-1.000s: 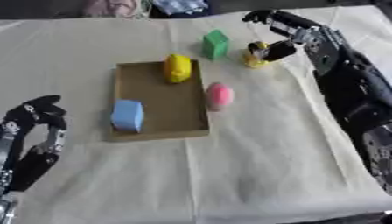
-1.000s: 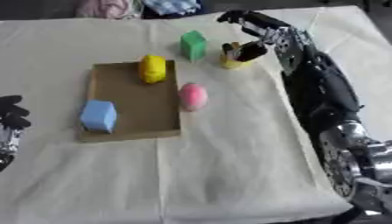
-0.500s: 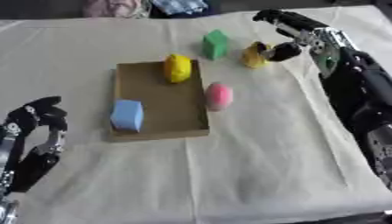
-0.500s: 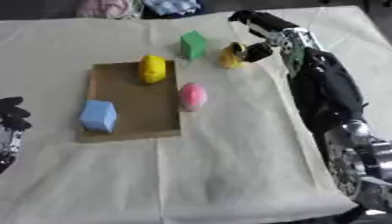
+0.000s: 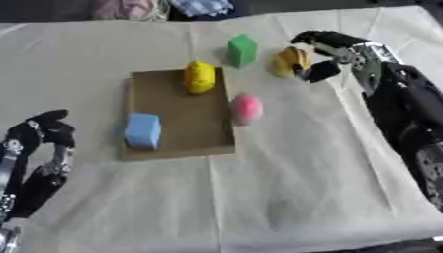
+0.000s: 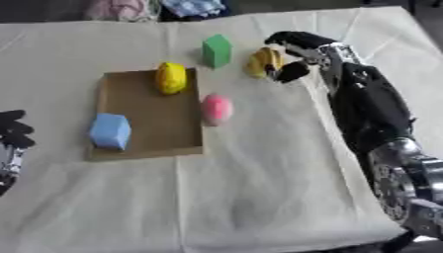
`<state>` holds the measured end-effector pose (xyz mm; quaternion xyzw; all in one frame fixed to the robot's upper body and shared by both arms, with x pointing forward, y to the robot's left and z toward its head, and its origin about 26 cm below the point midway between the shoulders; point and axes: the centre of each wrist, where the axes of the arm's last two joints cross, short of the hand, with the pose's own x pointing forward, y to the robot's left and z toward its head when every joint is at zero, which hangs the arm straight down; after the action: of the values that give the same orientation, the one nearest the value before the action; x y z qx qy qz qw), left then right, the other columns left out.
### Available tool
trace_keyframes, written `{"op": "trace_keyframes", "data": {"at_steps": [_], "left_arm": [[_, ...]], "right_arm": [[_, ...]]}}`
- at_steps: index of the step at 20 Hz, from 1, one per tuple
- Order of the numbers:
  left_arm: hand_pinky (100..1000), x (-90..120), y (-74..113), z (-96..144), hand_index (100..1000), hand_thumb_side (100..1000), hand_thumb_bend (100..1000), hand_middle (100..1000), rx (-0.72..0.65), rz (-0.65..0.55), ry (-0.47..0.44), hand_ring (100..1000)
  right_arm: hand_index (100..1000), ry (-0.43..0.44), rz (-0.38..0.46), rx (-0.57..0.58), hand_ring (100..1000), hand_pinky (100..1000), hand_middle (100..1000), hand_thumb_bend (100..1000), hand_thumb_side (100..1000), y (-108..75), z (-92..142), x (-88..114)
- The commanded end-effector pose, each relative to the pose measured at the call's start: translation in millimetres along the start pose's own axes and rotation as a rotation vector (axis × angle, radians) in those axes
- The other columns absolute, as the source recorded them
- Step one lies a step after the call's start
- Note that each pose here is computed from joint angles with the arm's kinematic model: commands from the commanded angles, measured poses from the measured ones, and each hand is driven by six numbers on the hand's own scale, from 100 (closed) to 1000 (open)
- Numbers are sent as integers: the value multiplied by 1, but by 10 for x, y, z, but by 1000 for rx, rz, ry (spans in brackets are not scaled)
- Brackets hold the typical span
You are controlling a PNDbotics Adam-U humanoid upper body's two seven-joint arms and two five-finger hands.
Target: Pick up objects on the table and place them in the box.
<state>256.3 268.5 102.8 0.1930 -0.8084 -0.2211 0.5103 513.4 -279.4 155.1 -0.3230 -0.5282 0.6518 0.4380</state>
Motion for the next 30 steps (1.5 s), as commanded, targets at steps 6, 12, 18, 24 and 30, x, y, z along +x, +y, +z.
{"op": "trace_keyframes", "data": {"at_steps": [6,12,18,24,30], "left_arm": [[708,41,49,-23,821,647,100,591,11,-1,-16,564],[708,40,45,-22,821,650,100,591,11,5,-14,564],[710,45,37,-26,822,650,100,593,9,16,-15,566],[710,45,38,-29,822,648,100,592,11,21,-15,566],[715,45,42,-31,822,648,100,592,15,23,-15,565]], "right_arm": [[921,9,59,113,995,963,1000,100,649,-59,51,-90],[830,21,78,91,973,940,968,100,309,-80,43,-58],[672,34,121,-87,921,902,890,100,280,-142,40,-13],[491,36,153,-296,856,859,806,100,240,-167,42,3],[344,16,172,-444,816,839,755,100,222,-181,39,14]]}}
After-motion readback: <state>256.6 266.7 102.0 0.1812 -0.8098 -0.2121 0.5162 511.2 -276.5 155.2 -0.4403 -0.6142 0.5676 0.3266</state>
